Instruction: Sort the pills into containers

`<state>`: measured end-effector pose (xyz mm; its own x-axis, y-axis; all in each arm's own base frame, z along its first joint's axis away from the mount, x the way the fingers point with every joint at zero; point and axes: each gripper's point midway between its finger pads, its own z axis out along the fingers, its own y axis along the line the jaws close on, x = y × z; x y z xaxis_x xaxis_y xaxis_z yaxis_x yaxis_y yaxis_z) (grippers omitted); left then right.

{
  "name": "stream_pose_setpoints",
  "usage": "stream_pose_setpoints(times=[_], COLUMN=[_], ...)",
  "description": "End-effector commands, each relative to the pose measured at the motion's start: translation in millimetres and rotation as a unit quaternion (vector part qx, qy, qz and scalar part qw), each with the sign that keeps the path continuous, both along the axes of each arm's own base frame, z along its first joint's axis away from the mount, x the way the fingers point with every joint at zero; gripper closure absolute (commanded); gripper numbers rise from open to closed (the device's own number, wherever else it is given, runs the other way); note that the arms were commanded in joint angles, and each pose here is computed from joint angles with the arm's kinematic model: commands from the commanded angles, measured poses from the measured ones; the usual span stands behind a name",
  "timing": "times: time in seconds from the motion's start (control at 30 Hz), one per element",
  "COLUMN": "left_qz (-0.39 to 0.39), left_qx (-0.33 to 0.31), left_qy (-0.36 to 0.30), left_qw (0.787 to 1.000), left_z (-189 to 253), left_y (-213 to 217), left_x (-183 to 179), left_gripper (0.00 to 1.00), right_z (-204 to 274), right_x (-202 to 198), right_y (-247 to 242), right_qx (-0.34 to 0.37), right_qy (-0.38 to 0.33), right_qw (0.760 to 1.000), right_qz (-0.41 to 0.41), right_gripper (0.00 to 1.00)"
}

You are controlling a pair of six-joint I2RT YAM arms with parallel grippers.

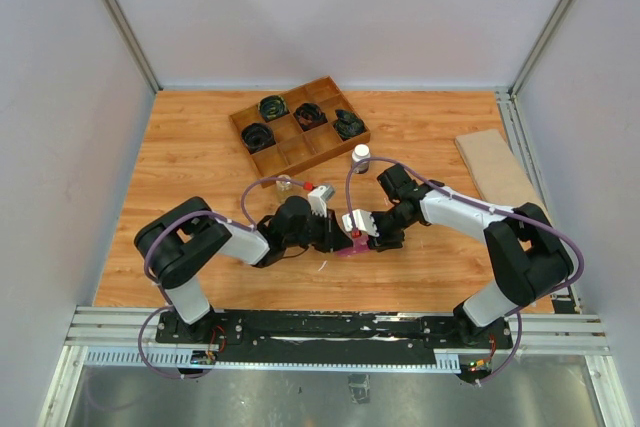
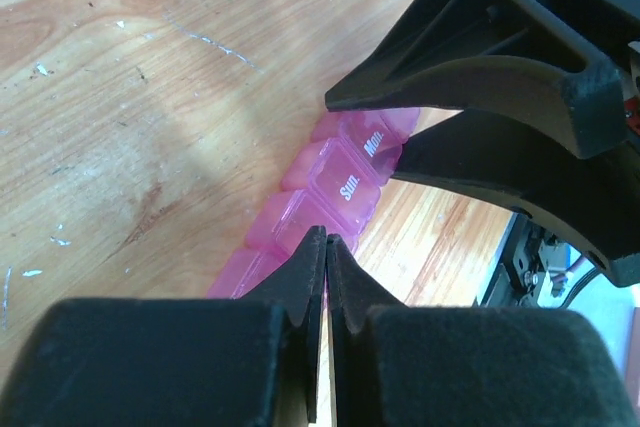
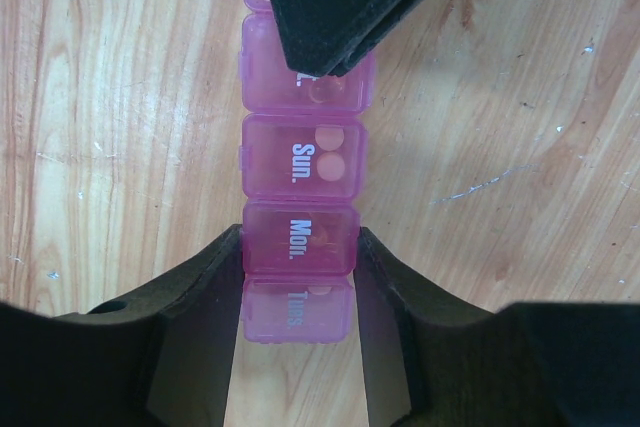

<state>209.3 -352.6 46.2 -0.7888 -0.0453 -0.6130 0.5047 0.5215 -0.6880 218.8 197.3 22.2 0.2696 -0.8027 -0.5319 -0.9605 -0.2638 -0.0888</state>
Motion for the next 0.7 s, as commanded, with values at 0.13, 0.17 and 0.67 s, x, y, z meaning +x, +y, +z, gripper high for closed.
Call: stream_pose_setpoints(times=[0.13,0.17,0.67], left_qz=[-0.007,-0.009,-0.012], left_qx=[0.037,0.036,0.0], left_qy=[0.032,0.035,-0.012], left_qw=[0.999,0.999,1.0], left_z=[-22.4,-22.7,35.5], left_y=[-3.3,-4.4,-11.0], left_x=[-3.1,-3.8,3.7], left_gripper=[0.99,1.0,1.0], right_z=[0.6,0.8,1.2], right_x=[1.4,1.4,1.8], right_y=[4.5,4.4,4.8], right_qx=[-0.003,-0.003,-0.002], right_qy=[-0.003,-0.002,-0.003], right_qw=[1.0,1.0,1.0], right_qz=[0.003,0.002,0.002], right_gripper=[0.61,0.61,0.61])
